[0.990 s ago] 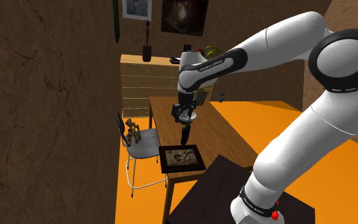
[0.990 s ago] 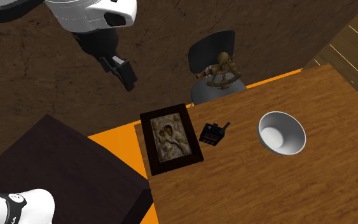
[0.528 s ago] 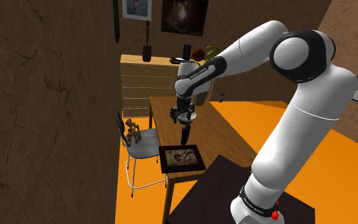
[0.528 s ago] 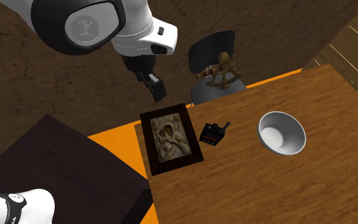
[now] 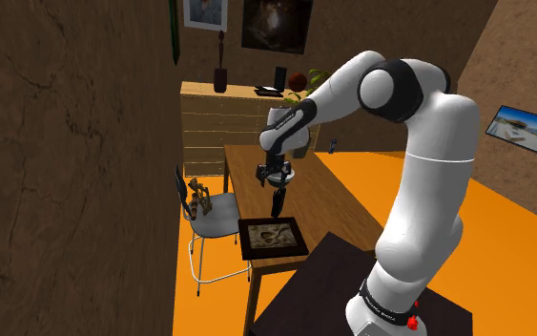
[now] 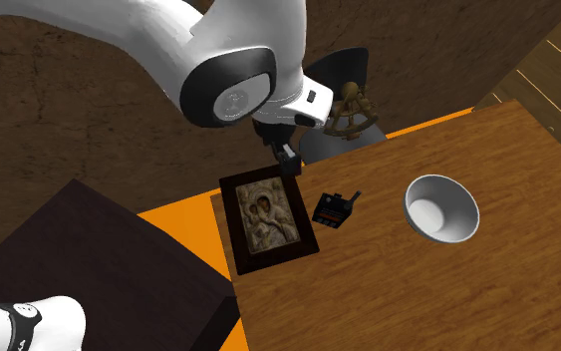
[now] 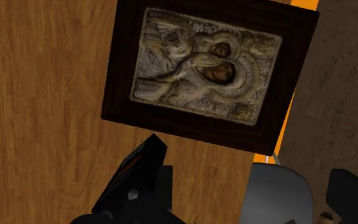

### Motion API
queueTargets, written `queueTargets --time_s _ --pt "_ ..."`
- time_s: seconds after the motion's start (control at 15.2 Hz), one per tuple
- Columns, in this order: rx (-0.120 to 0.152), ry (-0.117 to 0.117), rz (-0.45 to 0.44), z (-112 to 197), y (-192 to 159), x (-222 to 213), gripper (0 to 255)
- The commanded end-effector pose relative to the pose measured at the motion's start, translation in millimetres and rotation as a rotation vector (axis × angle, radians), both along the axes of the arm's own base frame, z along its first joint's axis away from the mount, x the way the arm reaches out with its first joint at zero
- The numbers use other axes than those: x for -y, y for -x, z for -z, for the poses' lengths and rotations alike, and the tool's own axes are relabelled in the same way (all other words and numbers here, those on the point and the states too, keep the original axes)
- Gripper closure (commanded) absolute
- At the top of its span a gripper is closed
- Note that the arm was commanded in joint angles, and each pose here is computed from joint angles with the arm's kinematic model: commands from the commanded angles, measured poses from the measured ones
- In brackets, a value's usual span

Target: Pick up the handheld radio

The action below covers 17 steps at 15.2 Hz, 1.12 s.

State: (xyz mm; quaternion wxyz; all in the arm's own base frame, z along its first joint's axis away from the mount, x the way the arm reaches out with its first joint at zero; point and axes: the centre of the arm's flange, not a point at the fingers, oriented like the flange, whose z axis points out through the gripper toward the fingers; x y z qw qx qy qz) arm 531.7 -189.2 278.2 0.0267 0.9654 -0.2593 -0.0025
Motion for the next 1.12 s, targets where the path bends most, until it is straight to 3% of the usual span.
queueTargets --time_s 0.0,0.79,1.06 --pt "0.003 0.004 0.048 16.6 -8.7 20.1 0" --pt "0.019 0.021 0.329 112.9 -37.5 140.4 0" --pt "0.019 0.021 0.331 129.2 -37.6 141.0 0"
